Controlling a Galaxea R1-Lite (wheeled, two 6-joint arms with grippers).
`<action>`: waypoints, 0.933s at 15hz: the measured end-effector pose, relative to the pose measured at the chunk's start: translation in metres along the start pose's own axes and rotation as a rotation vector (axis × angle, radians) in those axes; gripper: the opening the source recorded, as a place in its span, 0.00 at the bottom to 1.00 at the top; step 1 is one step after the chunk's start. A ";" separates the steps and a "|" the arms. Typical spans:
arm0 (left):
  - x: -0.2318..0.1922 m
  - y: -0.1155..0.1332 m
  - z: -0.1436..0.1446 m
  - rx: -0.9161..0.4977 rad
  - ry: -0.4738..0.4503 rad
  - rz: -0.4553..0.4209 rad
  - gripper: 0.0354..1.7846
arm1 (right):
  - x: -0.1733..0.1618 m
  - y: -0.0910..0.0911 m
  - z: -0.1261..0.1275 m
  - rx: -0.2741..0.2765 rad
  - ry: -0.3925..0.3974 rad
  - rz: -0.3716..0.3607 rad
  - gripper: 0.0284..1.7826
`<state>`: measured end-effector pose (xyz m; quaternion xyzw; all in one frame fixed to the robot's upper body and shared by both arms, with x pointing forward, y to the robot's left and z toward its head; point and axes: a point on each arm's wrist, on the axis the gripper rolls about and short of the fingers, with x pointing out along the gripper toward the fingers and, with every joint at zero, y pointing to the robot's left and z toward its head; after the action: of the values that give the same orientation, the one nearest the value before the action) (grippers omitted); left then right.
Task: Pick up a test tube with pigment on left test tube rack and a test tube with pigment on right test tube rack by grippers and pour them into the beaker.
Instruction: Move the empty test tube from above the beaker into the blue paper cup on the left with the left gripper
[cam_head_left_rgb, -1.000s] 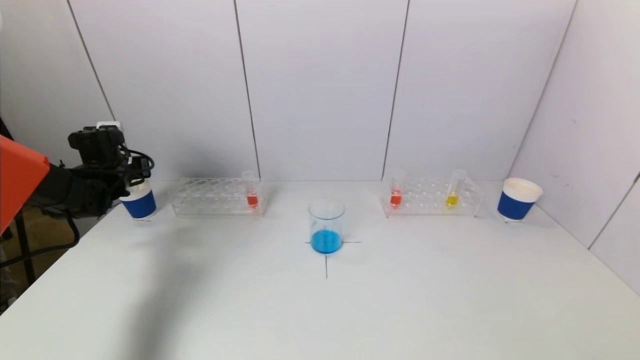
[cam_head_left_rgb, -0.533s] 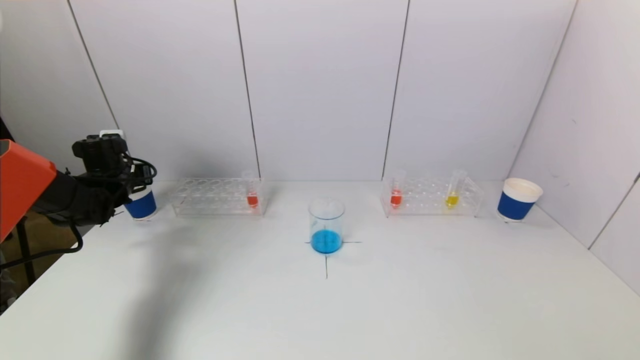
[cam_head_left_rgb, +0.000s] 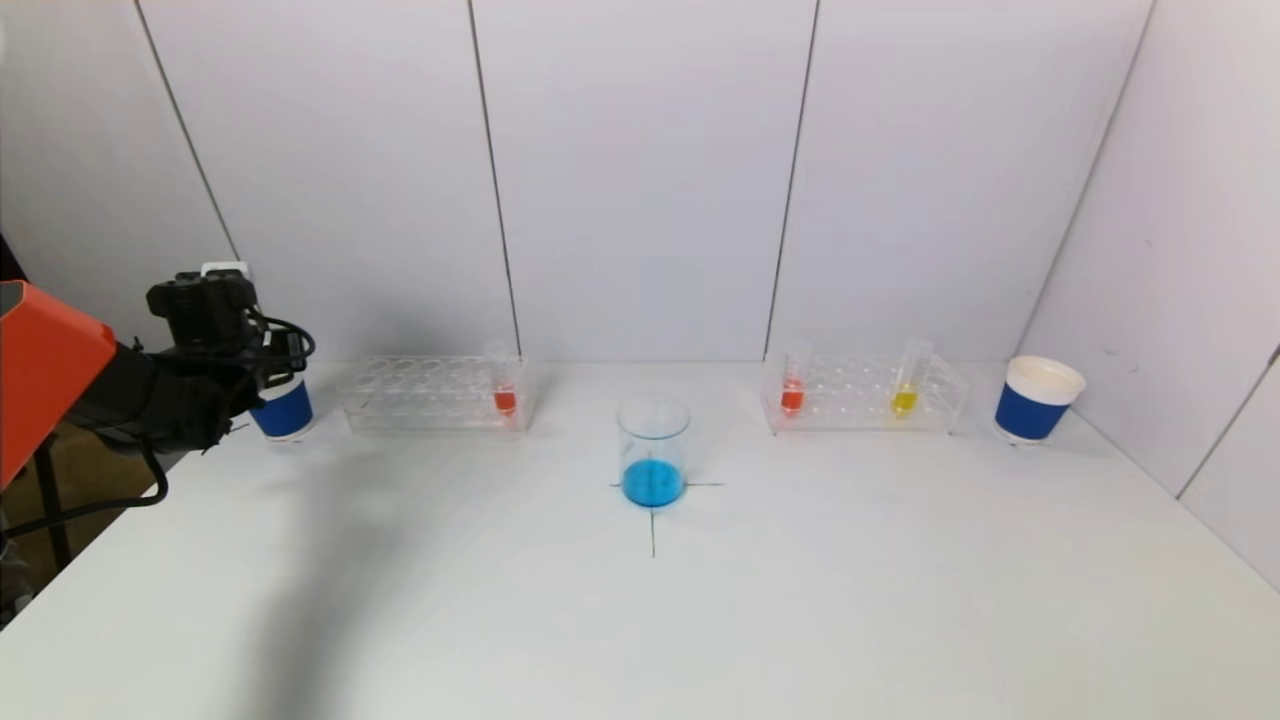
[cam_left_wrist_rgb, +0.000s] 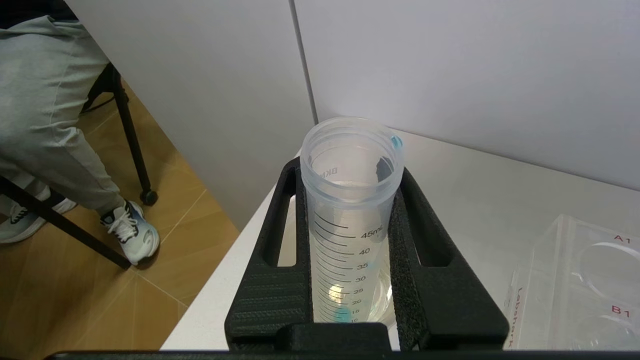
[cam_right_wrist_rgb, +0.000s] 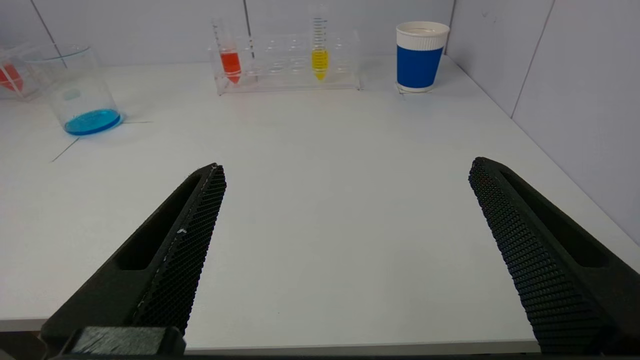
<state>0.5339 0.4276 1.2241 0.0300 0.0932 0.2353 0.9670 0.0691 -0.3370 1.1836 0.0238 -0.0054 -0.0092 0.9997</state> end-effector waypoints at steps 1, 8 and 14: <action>0.000 0.000 0.000 0.000 0.000 0.000 0.24 | 0.000 0.000 0.000 0.000 0.000 0.000 0.99; 0.000 0.001 0.001 -0.007 -0.002 0.001 0.44 | 0.000 0.000 0.000 0.000 0.000 0.000 0.99; 0.000 0.001 0.002 -0.008 -0.006 0.001 0.92 | 0.000 0.000 0.000 0.000 0.000 0.000 0.99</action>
<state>0.5335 0.4284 1.2267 0.0268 0.0892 0.2361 0.9672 0.0691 -0.3370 1.1836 0.0236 -0.0054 -0.0090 0.9997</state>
